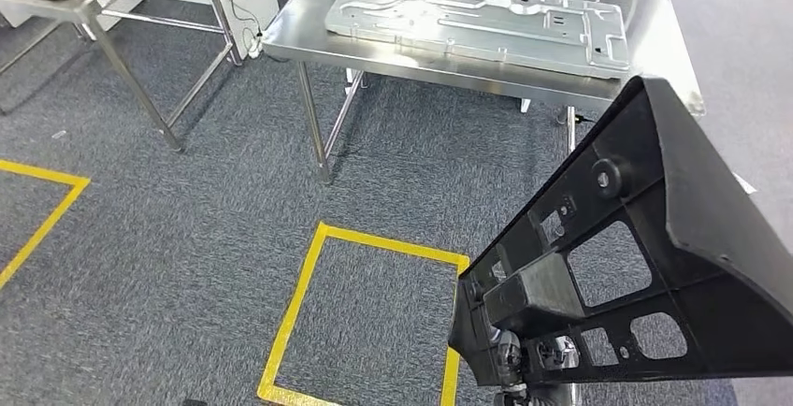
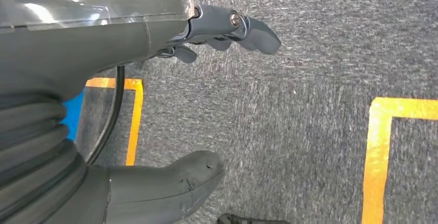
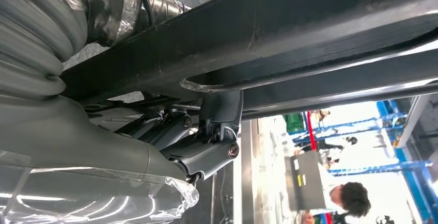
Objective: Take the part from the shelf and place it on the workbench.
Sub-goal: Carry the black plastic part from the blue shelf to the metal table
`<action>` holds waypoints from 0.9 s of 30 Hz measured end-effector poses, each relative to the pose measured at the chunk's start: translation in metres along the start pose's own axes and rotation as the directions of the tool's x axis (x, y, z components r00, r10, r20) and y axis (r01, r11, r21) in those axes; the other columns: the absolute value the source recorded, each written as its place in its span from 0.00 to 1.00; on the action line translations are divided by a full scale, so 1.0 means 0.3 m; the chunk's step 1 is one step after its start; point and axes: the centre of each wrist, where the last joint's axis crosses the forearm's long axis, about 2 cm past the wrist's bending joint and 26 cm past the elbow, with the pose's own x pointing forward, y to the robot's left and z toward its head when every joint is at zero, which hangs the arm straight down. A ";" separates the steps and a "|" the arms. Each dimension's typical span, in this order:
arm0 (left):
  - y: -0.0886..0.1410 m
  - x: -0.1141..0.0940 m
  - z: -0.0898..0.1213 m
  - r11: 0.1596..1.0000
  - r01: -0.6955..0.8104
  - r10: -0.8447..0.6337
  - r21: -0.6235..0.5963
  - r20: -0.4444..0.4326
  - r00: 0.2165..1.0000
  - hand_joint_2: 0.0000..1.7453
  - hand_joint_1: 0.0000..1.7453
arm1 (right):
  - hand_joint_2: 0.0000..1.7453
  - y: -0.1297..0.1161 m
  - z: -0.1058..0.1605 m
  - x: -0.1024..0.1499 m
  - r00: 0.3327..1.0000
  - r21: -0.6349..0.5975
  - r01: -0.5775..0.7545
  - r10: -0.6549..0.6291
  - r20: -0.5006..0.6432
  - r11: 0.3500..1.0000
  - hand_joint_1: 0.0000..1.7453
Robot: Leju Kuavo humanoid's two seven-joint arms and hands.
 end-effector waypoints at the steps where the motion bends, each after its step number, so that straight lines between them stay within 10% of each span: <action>1: 0.001 0.001 -0.001 1.000 0.000 0.000 0.001 0.001 1.000 1.00 0.00 | 1.00 0.001 0.001 0.000 1.000 0.001 0.000 0.000 -0.001 1.000 1.00; 27: 0.016 -0.020 0.007 1.000 -0.005 0.005 0.003 -0.034 0.999 1.00 0.00 | 1.00 -0.004 0.010 -0.016 1.000 0.012 -0.013 0.013 -0.020 1.000 1.00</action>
